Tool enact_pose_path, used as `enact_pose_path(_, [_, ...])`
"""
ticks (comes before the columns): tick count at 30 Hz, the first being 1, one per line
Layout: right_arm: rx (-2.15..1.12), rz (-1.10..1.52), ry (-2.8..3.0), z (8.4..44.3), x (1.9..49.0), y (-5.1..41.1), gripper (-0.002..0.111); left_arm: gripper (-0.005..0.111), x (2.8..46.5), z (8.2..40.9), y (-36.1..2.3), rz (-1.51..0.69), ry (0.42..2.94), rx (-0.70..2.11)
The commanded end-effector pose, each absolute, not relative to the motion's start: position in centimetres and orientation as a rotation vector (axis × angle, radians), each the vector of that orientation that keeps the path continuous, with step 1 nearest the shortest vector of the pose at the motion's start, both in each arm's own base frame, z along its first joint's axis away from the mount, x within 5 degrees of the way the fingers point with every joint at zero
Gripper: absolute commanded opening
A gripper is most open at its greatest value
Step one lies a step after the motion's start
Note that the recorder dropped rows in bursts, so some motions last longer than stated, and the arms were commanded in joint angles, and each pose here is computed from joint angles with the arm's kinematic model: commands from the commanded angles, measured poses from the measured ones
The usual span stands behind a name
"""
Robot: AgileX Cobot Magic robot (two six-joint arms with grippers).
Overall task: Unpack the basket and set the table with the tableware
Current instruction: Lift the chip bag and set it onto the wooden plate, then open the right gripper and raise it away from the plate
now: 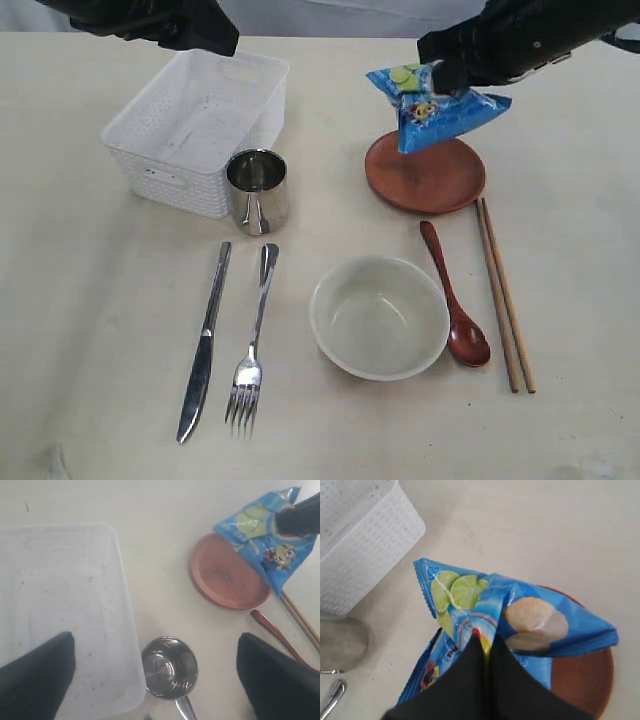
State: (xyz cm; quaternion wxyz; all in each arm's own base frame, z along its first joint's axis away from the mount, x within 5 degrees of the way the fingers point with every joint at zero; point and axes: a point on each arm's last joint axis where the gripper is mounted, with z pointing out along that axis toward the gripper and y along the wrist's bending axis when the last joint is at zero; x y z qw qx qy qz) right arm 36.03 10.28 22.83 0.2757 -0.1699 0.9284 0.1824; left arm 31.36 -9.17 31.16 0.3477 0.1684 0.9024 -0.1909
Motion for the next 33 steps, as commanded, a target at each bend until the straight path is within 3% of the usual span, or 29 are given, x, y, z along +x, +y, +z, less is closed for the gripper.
enact_pose_path(1, [-0.445, 0.500, 2.574, 20.2, 36.5, 10.1, 0.000, 0.081, 31.3, 31.3, -9.0, -0.484, 2.329, 0.435])
enact_pose_path(10, [-0.400, 0.497, 2.606, 17.1, 37.6, 10.2, 0.001, 0.081, 31.3, 31.3, -9.0, -0.483, 2.328, 0.434])
enact_pose_path(12, [-0.399, 0.497, 2.609, 17.0, 37.6, 10.2, 0.010, 0.081, 31.3, 31.3, -9.0, -0.483, 2.328, 0.434])
enact_pose_path(16, [-0.414, 0.493, 2.603, 17.0, 37.6, 10.2, 0.043, 0.081, 31.3, 31.3, -9.0, -0.483, 2.328, 0.434])
enact_pose_path(18, [-0.420, 0.491, 2.592, 17.4, 37.5, 10.2, 0.049, 0.081, 31.3, 31.3, -9.0, -0.483, 2.328, 0.434])
enact_pose_path(25, [-0.443, 0.459, 2.467, 21.8, 36.8, 10.0, 0.049, 0.081, 31.3, 31.3, -9.0, -0.483, 2.328, 0.434])
enact_pose_path(27, [-0.447, 0.455, 2.418, 23.7, 36.3, 9.9, 0.034, 0.081, 31.3, 31.3, -9.0, -0.483, 2.328, 0.434])
enact_pose_path(29, [-0.470, 0.452, 2.417, 24.1, 36.0, 9.9, 0.002, 0.081, 31.3, 31.2, -9.0, -0.484, 2.330, 0.434])
enact_pose_path(33, [-0.490, 0.441, 2.512, 20.8, 36.3, 9.8, 0.000, 0.081, 31.3, 31.2, -9.0, -0.486, 2.332, 0.436])
